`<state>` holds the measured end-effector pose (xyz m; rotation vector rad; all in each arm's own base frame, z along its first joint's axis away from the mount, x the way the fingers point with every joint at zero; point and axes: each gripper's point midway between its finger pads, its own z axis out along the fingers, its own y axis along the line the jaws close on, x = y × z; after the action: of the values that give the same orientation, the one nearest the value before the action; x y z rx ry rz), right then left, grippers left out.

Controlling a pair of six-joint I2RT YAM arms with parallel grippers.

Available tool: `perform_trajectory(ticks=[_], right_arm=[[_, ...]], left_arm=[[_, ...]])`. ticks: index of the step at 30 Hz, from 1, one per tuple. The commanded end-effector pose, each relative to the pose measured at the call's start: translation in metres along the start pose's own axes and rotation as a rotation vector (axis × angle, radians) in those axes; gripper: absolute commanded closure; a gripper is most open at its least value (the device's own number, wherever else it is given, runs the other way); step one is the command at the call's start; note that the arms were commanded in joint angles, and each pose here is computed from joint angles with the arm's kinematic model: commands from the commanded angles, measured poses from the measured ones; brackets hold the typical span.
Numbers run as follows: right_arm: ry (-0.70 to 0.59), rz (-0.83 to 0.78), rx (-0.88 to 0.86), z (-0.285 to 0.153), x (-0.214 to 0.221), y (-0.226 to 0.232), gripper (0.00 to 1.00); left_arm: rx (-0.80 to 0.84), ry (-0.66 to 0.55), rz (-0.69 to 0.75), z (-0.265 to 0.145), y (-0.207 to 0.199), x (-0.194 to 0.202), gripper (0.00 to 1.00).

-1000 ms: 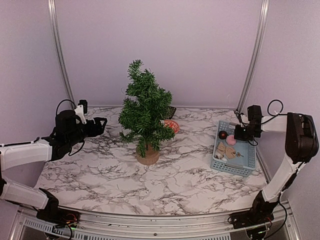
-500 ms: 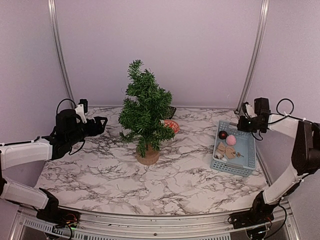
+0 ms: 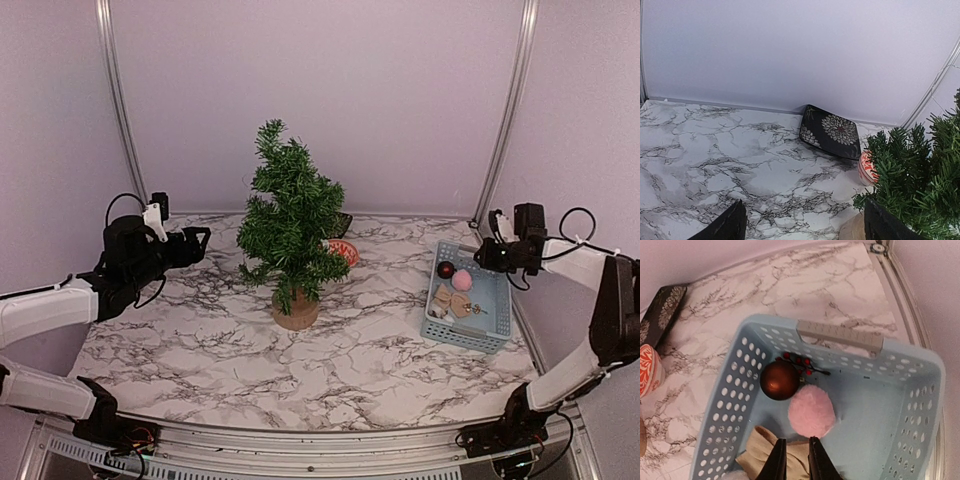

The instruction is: Decorate the small christmas tree

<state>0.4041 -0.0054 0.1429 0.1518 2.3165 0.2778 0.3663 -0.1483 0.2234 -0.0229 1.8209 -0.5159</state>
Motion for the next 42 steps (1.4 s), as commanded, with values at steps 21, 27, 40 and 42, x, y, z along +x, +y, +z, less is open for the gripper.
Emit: perform_trajectory(ticks=[21,27,40,42], right_arm=[[0.040,0.065,0.002,0.046,0.015,-0.033,0.62],[0.063,0.037,-0.038,0.054,0.012,-0.028,0.55],[0.155,0.020,-0.068,0.084,0.035,-0.023,0.56],[0.166,0.017,-0.070,0.087,0.038,-0.022,0.62]], left_arm=[[0.034,0.019,-0.001,0.009,-0.007,-0.001,0.19],[0.035,0.023,0.001,0.009,-0.007,0.000,0.19],[0.050,0.004,-0.003,0.006,-0.011,-0.008,0.19],[0.051,0.007,-0.005,0.006,-0.011,-0.007,0.19]])
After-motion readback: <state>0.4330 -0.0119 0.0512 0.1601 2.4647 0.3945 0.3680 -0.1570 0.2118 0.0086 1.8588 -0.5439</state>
